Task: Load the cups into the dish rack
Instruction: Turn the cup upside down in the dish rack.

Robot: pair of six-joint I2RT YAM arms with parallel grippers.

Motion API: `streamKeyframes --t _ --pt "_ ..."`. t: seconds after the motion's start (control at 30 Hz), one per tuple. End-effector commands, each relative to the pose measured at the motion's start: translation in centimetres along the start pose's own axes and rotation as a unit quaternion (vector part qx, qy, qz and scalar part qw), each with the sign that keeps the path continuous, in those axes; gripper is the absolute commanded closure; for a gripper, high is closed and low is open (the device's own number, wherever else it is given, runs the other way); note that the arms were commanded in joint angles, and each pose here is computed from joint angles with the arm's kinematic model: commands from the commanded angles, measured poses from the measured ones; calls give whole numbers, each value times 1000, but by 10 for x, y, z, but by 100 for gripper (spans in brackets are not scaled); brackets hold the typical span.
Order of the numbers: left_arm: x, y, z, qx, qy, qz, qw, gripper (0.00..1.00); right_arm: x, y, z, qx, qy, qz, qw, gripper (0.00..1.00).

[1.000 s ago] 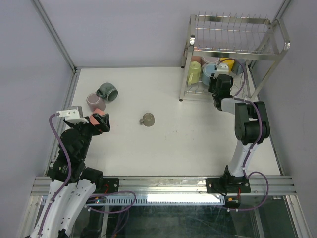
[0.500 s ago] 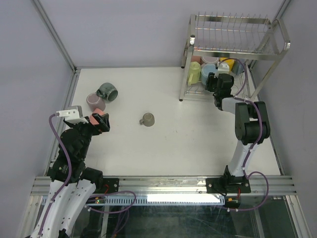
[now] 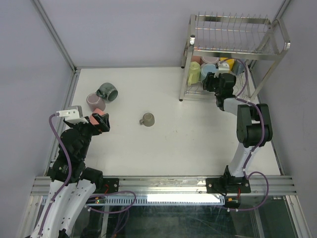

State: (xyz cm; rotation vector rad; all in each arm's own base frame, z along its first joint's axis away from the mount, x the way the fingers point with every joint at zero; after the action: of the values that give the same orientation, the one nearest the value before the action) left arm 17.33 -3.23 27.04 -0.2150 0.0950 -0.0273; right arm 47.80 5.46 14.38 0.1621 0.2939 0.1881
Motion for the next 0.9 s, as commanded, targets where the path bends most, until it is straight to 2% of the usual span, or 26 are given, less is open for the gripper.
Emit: streamKeyframes --t 0.0,0.47,0.87 --pt "2 -2 6 4 -14 -8 1000 1 -10 28 66 1 -99 64 993 47" --pt "3 -2 5 4 -13 -7 1000 1 -3 38 67 31 -77 91 992 46" --pt "3 -2 6 4 -13 -9 1000 1 -23 47 77 34 -86 126 988 45"
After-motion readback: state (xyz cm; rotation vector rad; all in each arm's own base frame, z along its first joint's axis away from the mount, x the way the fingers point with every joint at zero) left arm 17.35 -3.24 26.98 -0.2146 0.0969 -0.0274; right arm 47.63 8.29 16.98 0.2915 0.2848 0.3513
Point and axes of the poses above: each gripper's point midway between its finger pads, its own x axis out along the fingers, its own y axis along the line the jaws close on, z = x × y, the point moved 6 cm from there along -x, back along the fingers, and after that the axes turned 3 degrees about x, right-handed, at the moved point
